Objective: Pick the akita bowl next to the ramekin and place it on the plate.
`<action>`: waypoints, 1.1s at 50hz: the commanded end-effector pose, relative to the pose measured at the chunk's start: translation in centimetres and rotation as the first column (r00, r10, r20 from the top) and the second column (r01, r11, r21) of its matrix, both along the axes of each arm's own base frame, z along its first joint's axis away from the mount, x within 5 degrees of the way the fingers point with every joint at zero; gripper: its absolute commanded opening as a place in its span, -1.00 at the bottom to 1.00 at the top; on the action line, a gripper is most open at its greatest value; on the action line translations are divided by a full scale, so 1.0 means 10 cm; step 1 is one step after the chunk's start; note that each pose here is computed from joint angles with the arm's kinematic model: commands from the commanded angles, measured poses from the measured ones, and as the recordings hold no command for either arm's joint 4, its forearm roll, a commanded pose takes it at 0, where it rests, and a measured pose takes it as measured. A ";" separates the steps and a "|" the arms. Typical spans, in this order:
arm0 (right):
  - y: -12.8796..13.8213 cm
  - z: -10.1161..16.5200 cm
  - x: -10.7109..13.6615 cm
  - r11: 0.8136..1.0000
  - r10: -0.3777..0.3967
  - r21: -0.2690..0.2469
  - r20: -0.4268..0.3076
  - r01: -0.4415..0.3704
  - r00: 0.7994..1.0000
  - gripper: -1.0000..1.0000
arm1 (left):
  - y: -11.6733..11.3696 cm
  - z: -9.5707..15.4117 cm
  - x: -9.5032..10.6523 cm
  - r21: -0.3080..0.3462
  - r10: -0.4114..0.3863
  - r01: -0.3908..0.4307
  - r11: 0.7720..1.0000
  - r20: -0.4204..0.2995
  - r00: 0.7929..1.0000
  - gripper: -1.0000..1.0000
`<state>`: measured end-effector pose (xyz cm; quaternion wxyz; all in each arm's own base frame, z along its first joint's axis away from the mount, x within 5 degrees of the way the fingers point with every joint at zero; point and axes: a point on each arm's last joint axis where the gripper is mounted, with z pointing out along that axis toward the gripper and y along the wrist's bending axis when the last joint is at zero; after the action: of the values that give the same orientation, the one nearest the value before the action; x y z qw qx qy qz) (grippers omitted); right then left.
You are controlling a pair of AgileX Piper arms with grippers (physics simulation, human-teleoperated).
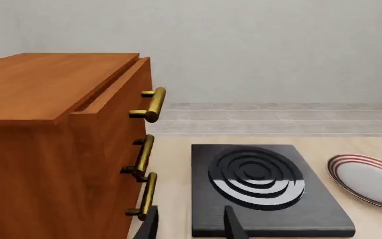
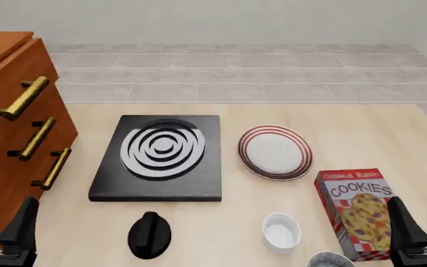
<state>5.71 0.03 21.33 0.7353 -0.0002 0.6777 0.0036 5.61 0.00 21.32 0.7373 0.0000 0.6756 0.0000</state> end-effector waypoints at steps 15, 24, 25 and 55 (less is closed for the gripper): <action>0.02 0.01 -0.01 0.999 0.031 0.017 -0.002 -0.031 1.000 1.00 | 0.00 0.00 0.00 0.000 0.000 0.000 1.000 0.000 1.000 1.00; 0.02 0.03 -0.01 0.999 0.032 0.023 -0.015 -0.032 0.999 1.00 | 0.00 0.00 0.00 0.000 0.000 0.000 1.000 0.000 1.000 1.00; 0.02 0.05 -0.01 0.999 0.033 0.017 -0.018 -0.032 0.999 1.00 | 0.00 0.00 0.00 0.000 0.000 0.000 1.000 0.000 1.000 1.00; 0.04 0.75 -0.34 0.978 0.146 -0.131 -0.134 -0.164 0.980 1.00 | 0.00 0.00 0.00 0.000 0.000 0.000 1.000 0.000 1.000 1.00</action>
<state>3.95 0.50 26.23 0.6976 -0.0719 0.7126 0.0172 5.61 0.00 21.32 0.7373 0.0000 0.6756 0.0000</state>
